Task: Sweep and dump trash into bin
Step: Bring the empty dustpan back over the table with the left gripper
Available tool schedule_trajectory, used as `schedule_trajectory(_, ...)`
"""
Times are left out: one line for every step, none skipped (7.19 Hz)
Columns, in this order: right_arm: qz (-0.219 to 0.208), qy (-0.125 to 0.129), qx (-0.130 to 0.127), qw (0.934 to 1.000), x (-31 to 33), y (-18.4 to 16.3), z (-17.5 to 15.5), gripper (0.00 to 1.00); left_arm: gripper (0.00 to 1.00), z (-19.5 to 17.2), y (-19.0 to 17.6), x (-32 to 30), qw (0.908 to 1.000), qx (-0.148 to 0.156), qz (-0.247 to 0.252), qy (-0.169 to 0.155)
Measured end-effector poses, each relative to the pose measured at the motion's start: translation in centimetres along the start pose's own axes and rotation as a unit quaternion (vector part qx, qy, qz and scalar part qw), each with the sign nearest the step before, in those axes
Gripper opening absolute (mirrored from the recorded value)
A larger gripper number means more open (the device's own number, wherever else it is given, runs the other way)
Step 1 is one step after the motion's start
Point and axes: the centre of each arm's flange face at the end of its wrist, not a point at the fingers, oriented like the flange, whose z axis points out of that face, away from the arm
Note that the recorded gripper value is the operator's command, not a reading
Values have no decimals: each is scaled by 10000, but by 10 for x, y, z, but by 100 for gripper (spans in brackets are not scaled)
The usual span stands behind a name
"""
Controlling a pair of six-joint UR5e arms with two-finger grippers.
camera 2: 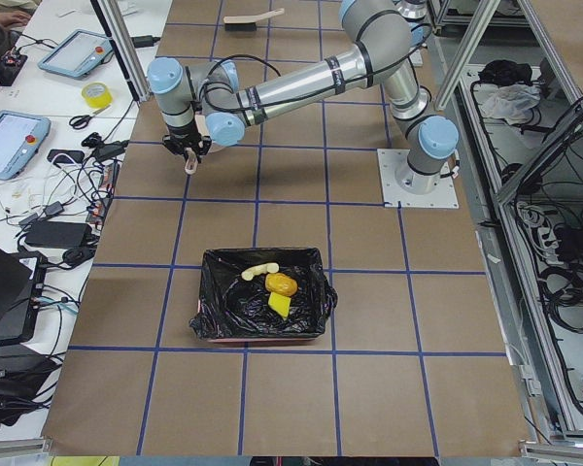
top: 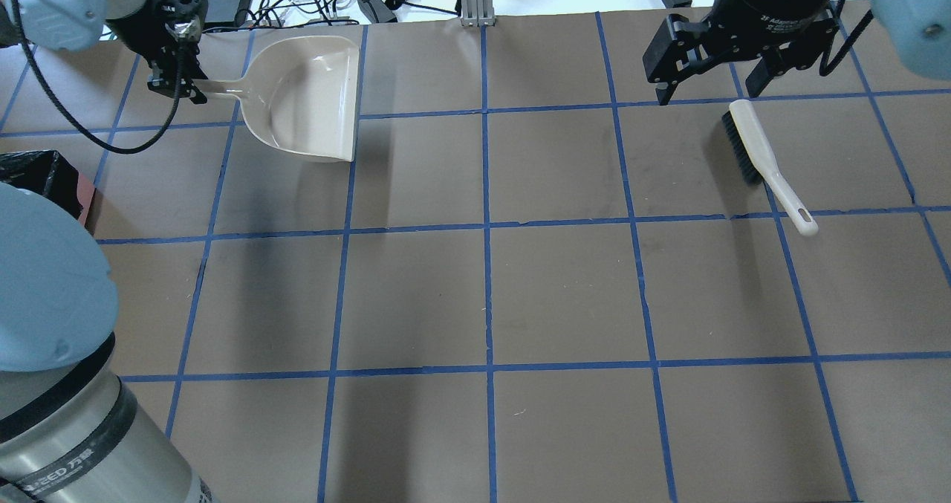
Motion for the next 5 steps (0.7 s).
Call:
schedule_trajectory(-2, 0, 0, 10000, 0, 0, 0, 100, 0, 13, -13, -4, 9997, -217, 111, 101)
schedule_trajectory(0, -2, 0, 10000, 0, 0, 0, 100, 0, 24, -23, -6, 9988, -346, 270, 196)
schedule_trajectory(2, -5, 0, 10000, 0, 0, 0, 100, 0, 35, -37, -6, 9977, -393, 477, 291)
schedule_trajectory(1, -7, 0, 10000, 0, 0, 0, 100, 0, 43, -48, -4, 9966, -402, 627, 362)
schedule_trajectory(-1, -7, 1, 10000, 0, 0, 0, 100, 0, 48, -55, -3, 9957, -405, 741, 385)
